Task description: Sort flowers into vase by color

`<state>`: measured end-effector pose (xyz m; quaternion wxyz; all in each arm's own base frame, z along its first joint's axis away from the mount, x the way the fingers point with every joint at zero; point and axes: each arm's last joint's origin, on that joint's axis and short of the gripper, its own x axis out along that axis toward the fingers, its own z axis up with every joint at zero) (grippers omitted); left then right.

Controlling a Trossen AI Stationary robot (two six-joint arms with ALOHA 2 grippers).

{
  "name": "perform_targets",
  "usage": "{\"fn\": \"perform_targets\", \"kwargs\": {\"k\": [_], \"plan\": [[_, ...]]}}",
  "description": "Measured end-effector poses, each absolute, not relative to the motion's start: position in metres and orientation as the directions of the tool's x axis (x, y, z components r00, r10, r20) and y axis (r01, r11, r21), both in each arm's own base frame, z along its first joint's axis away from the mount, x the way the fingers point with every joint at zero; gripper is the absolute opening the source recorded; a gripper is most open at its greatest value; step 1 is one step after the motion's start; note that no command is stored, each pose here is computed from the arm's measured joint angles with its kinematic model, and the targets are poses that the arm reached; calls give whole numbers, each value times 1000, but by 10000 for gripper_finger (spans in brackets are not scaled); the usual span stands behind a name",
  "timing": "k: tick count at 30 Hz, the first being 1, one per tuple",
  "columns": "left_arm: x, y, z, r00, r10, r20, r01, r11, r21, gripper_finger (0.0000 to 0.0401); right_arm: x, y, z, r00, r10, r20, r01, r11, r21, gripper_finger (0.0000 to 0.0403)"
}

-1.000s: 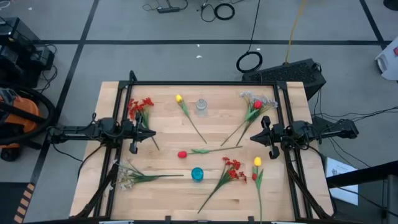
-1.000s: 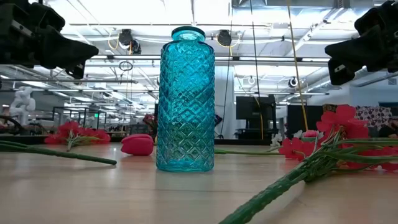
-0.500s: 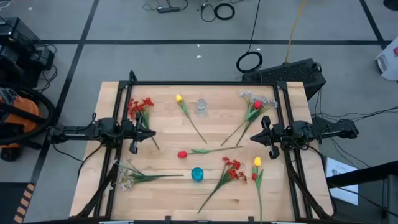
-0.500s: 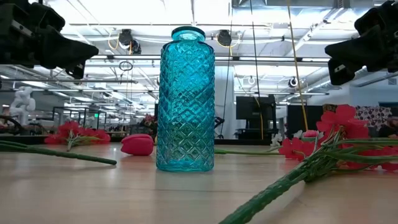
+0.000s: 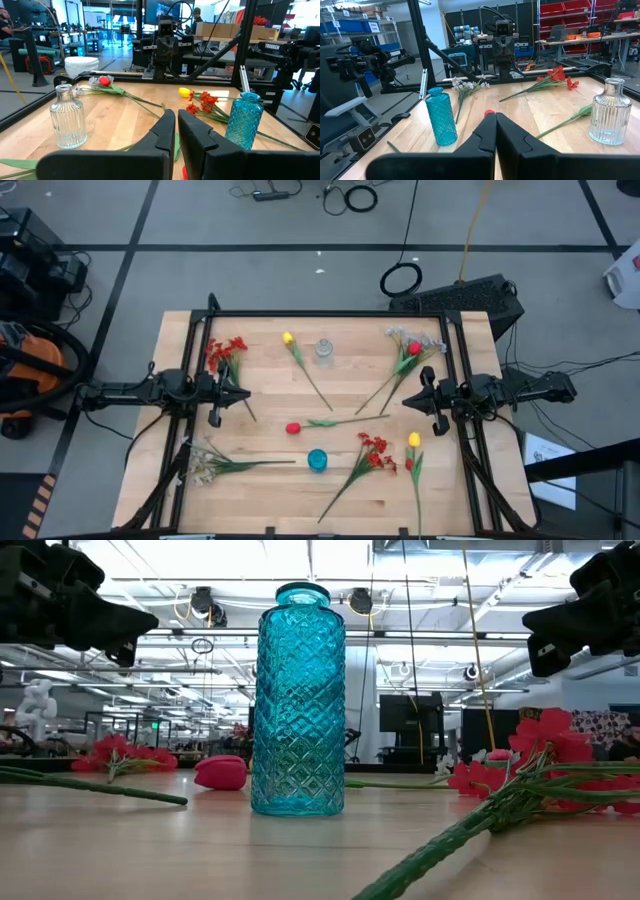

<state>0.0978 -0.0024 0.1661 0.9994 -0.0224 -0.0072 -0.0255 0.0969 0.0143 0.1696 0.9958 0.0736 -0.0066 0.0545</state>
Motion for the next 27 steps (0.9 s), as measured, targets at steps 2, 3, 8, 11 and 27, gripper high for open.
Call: {"fn": "perform_targets", "kwargs": {"k": [2,3,8,11,27], "plan": [[98,-2,166,999,-51,15,51,998,-44,30,97,14,170,994,107,21,-109,983,146,0],[98,-2,166,999,-51,15,51,998,-44,30,97,14,170,994,108,21,-109,983,146,0],[98,-2,166,999,-51,15,51,998,-44,30,97,14,170,994,108,22,-110,983,146,0],[98,-2,166,999,-51,15,51,998,-45,30,97,14,170,994,107,21,-109,983,146,0],[95,-1,188,990,-2,138,25,985,-169,27,97,14,170,994,107,21,-109,983,146,0]]}}
